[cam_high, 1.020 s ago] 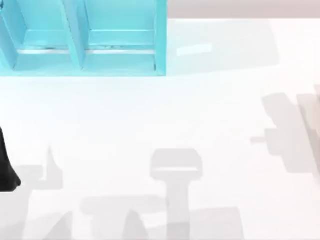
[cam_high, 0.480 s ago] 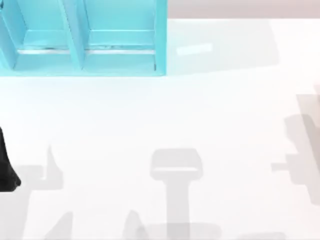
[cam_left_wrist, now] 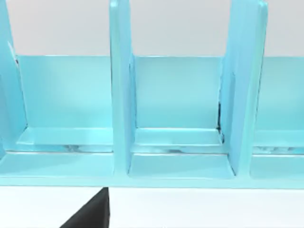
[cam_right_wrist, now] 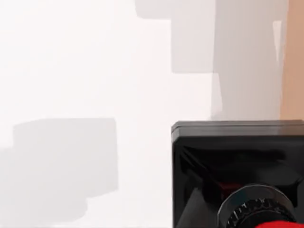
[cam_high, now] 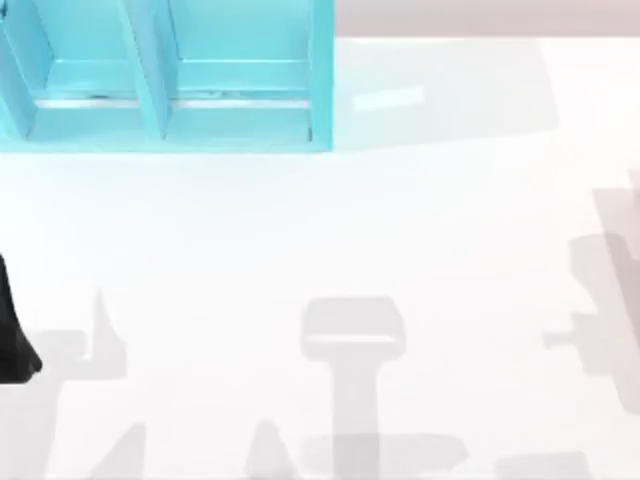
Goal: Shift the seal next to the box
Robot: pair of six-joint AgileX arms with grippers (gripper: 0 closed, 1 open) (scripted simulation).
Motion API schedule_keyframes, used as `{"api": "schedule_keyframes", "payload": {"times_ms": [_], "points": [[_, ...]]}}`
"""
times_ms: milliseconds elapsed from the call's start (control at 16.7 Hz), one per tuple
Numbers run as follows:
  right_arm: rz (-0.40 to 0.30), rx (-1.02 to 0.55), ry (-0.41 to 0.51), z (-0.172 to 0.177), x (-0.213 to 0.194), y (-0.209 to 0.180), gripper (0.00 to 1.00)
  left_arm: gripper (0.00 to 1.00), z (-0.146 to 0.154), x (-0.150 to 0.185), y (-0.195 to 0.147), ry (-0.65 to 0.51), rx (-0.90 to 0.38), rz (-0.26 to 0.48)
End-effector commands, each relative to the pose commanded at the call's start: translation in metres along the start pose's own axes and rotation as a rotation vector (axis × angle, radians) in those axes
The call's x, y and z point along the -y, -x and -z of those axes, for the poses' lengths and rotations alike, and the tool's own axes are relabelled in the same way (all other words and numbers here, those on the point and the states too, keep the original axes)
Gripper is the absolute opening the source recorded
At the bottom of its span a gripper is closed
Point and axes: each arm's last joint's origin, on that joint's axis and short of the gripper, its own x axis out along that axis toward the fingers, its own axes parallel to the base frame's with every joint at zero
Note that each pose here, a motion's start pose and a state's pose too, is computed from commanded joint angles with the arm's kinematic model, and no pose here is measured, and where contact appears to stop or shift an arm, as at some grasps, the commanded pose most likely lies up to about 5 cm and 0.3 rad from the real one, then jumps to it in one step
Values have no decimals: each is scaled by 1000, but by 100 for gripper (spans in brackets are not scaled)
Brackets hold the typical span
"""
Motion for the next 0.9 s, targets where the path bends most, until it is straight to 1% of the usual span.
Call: {"api": "schedule_keyframes", "payload": {"times_ms": [300, 600, 900], "points": [[-2, 6, -4, 4, 1, -37, 0, 100, 0, 0, 0, 0, 0, 0], [-1, 5, -3, 5, 2, -43, 0, 100, 0, 0, 0, 0, 0, 0], [-1, 5, -3, 5, 2, -43, 38, 100, 0, 0, 0, 0, 0, 0]]}}
